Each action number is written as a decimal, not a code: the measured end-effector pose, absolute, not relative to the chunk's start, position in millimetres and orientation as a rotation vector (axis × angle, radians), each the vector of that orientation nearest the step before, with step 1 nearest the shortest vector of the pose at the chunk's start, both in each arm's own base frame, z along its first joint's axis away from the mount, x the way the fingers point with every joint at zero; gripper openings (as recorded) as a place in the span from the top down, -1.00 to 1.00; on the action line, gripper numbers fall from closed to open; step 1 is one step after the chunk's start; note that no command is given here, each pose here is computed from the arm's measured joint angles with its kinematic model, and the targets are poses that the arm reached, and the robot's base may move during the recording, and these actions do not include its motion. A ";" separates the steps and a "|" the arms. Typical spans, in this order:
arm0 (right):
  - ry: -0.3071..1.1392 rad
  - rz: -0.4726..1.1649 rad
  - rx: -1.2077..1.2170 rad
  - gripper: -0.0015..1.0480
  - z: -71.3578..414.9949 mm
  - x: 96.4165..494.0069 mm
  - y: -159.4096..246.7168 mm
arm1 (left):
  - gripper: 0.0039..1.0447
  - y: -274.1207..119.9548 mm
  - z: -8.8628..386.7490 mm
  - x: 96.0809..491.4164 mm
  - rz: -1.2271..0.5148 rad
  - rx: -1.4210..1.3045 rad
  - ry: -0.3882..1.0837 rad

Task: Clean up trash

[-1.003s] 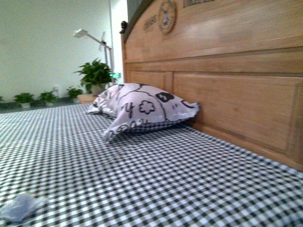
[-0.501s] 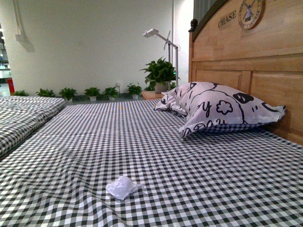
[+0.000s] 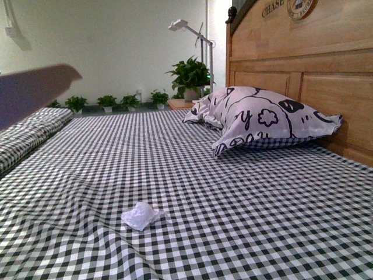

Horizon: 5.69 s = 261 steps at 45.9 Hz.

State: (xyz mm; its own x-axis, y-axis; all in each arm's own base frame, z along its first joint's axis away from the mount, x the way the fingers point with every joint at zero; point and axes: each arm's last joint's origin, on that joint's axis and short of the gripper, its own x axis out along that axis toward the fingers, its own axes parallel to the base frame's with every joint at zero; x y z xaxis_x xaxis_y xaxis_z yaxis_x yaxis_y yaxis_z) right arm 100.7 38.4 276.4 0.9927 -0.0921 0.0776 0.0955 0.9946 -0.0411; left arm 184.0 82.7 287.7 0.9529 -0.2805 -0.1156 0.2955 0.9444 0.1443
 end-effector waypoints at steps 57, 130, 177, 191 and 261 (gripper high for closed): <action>-0.076 -0.095 -0.044 0.61 276.4 100.7 38.4 | 0.45 106.3 216.0 247.5 -0.697 0.580 0.216; -0.076 -0.095 -0.045 0.61 276.4 100.7 38.4 | 0.45 113.4 169.0 284.9 -0.770 0.482 0.431; 0.506 0.336 -0.440 0.62 197.4 287.5 172.7 | 0.45 113.4 168.5 285.3 -0.771 0.485 0.433; 0.530 0.334 -0.487 0.62 173.8 310.5 203.5 | 0.45 113.4 168.5 285.3 -0.771 0.485 0.433; 0.731 0.659 -0.181 0.62 195.9 285.7 213.1 | 0.45 113.4 168.5 285.3 -0.771 0.486 0.433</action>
